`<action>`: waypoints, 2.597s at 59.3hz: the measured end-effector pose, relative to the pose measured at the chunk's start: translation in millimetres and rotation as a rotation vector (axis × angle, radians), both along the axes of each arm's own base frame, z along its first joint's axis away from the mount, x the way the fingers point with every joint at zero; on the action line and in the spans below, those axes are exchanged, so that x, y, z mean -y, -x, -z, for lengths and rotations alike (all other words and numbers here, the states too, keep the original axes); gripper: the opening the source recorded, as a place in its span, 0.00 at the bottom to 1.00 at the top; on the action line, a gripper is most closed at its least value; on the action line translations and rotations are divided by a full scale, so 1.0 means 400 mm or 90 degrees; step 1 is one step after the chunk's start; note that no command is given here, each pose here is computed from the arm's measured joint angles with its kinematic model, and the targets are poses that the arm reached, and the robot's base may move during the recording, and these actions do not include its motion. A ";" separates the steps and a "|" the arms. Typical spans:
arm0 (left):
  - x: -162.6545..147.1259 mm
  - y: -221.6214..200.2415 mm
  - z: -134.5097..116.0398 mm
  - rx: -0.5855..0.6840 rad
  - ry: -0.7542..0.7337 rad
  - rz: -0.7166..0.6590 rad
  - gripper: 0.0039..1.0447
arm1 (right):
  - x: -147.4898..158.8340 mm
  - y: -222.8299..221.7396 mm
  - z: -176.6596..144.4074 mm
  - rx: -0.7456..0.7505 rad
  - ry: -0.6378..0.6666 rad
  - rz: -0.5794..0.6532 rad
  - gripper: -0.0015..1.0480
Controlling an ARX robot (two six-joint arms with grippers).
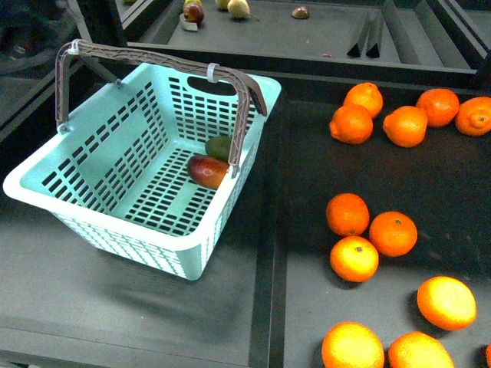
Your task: Pick mango and avocado into basket
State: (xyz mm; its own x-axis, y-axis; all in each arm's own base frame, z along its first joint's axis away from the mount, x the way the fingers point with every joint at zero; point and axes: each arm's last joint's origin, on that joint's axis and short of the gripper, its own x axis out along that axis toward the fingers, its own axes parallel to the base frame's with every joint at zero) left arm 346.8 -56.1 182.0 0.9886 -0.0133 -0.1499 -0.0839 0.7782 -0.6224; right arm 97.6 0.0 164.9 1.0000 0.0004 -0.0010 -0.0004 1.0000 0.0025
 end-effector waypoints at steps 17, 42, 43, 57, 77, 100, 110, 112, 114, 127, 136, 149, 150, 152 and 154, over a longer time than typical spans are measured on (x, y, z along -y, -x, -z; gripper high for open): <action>-0.083 0.228 0.016 0.084 -0.404 0.028 0.03 | 0.000 0.000 0.000 0.000 0.000 0.000 0.93; -0.139 0.403 0.049 0.088 -0.423 0.025 0.03 | 0.000 0.000 0.000 0.000 0.000 0.000 0.93; -0.139 0.408 0.049 0.089 -0.423 0.025 0.03 | 0.000 0.000 0.000 0.000 0.000 0.000 0.93; -0.140 0.470 0.048 0.088 -0.425 0.026 0.03 | 0.000 0.000 0.000 0.000 0.000 0.000 0.93; -0.140 0.524 0.030 0.102 -0.427 0.022 0.03 | 0.000 0.000 0.000 0.000 0.000 0.000 0.93; -0.140 0.571 0.019 0.111 -0.427 0.019 0.03 | 0.000 0.000 0.000 0.000 0.000 0.000 0.93; -0.140 0.583 0.019 0.111 -0.427 0.018 0.03 | 0.000 0.000 0.000 0.000 0.000 0.000 0.93; -0.140 0.585 0.019 0.111 -0.427 0.019 0.03 | 0.000 0.000 0.000 0.000 0.000 0.000 0.93; -0.140 0.587 0.020 0.111 -0.427 0.019 0.03 | 0.000 0.000 0.000 0.000 0.000 0.000 0.93; -0.140 0.598 0.021 0.111 -0.427 0.019 0.03 | 0.000 0.000 0.000 0.000 0.000 0.000 0.93; -0.140 0.625 0.028 0.107 -0.428 0.021 0.03 | 0.000 0.000 0.000 0.000 0.000 0.000 0.93; -0.140 0.626 0.028 0.108 -0.428 0.021 0.03 | 0.000 0.000 0.000 0.000 0.000 0.000 0.93; -0.140 0.626 0.028 0.107 -0.428 0.021 0.03 | 0.000 0.000 0.000 0.000 0.000 0.000 0.93; -0.140 0.626 0.028 0.107 -0.428 0.021 0.03 | 0.000 0.000 0.000 0.000 0.000 0.000 0.93; -0.140 0.626 0.028 0.107 -0.428 0.021 0.03 | 0.000 0.000 0.000 0.000 0.000 0.000 0.93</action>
